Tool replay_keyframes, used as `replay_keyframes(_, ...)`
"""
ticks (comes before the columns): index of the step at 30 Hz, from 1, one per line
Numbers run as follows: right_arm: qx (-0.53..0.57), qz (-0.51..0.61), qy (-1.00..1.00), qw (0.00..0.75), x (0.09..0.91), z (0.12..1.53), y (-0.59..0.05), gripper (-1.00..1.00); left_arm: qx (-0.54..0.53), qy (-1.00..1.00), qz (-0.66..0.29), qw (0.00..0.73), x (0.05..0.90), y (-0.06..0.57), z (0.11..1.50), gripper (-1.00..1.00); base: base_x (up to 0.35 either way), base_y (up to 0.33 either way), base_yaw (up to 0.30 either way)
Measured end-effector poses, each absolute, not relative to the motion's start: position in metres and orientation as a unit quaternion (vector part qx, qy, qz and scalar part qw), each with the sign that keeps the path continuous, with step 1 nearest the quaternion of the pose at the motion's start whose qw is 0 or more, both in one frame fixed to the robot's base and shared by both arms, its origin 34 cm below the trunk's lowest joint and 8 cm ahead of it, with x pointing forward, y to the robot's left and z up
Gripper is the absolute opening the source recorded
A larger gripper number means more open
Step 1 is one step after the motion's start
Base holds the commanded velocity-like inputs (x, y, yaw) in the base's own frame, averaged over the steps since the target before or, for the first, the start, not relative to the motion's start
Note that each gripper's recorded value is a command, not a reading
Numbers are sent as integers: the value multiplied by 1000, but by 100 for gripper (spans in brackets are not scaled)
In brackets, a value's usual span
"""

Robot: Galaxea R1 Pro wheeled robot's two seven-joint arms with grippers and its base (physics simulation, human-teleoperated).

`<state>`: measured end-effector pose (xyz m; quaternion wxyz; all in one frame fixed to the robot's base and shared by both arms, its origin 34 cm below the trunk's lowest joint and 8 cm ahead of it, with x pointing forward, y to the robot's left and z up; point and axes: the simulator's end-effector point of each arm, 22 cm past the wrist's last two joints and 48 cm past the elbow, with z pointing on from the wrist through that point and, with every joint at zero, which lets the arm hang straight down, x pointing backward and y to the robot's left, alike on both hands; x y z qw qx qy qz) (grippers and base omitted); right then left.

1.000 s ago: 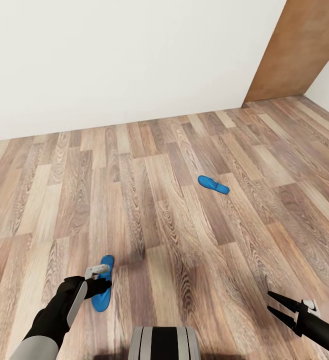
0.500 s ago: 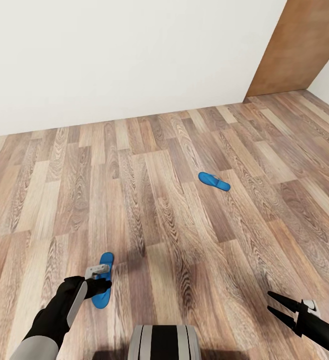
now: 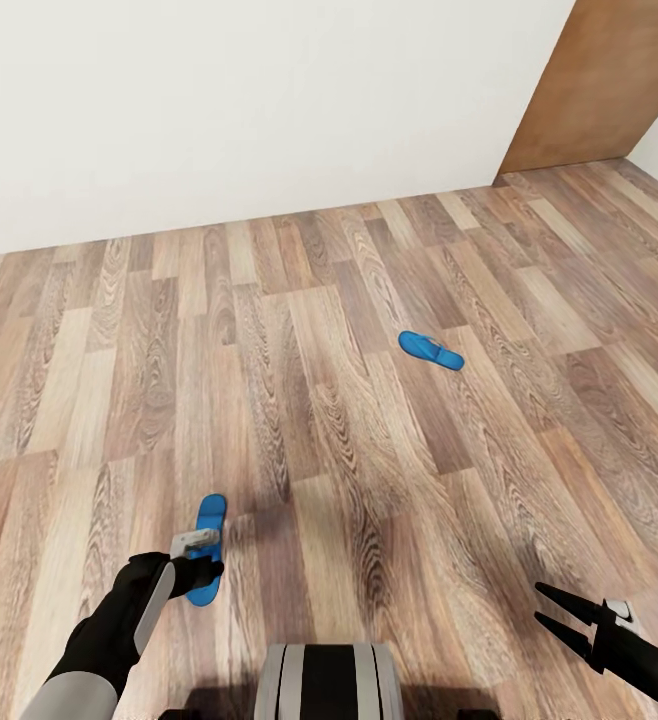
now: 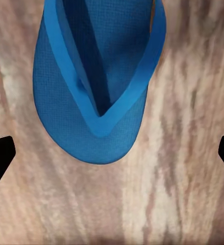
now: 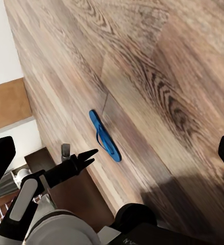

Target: In the bedroom, move the book from the bed onto either nightstand, and place the two sandals side by side next to the bed.

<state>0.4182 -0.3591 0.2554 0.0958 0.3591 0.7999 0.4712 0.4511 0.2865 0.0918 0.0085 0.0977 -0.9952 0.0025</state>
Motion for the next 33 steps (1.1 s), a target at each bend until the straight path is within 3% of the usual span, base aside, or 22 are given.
replay_keyframes(28,375,458,803,68,401,231,-359,100,97,-994,-1,43,423,287,66,100,1,0,0)
replay_keyframes(33,375,458,803,68,401,231,-359,100,97,-994,-1,42,423,287,66,100,185,0,0)
